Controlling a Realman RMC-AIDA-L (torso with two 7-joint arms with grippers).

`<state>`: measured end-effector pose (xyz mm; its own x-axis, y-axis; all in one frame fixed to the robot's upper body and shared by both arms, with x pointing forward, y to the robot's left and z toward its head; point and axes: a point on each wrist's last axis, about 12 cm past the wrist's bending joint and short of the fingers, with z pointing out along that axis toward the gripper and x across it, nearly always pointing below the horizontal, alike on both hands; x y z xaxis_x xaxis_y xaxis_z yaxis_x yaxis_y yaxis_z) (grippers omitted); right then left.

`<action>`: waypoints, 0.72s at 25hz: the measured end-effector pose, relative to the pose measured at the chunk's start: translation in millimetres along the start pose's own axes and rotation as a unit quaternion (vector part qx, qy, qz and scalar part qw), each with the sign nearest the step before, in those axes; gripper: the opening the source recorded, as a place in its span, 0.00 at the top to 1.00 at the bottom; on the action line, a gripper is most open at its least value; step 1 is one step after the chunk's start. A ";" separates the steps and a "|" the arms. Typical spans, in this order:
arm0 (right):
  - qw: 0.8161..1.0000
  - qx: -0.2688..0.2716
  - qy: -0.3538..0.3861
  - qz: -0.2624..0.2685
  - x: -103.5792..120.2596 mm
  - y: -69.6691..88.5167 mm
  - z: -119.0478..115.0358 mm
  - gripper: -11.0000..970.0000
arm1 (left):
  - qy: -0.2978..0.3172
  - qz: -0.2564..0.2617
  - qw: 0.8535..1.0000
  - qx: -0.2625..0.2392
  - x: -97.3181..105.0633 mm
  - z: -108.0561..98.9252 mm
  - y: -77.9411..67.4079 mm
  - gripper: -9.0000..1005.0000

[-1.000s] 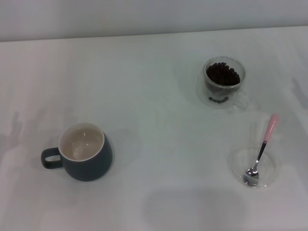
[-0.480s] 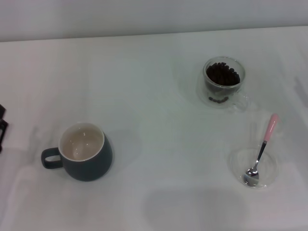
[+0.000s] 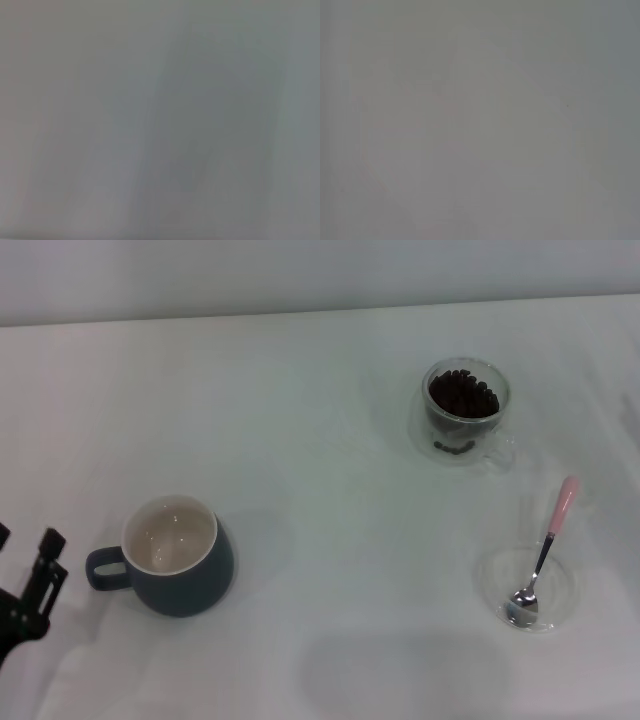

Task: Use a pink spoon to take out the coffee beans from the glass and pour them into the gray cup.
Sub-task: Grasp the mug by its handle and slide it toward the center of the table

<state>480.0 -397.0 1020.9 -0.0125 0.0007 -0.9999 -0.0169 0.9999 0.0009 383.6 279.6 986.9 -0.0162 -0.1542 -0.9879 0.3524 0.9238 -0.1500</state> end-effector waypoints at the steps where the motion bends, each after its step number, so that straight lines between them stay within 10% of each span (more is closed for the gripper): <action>1: 1.000 0.000 0.000 -0.001 -0.2 -0.4 0.1 0.19 | 0.005 -0.001 1.000 0.001 1.3 -1.8 -1.3 0.38; 18: 1.000 -0.005 0.004 0.007 -0.3 5.6 9.2 0.19 | 0.093 -0.009 0.996 0.002 22.9 -4.2 -6.6 0.38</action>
<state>489.2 -391.2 1021.1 -0.0216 0.0136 -0.9997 -0.0263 0.9996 0.0142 377.0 271.4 965.1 -0.1955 -0.1030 -0.9753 0.3537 0.9201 -0.1681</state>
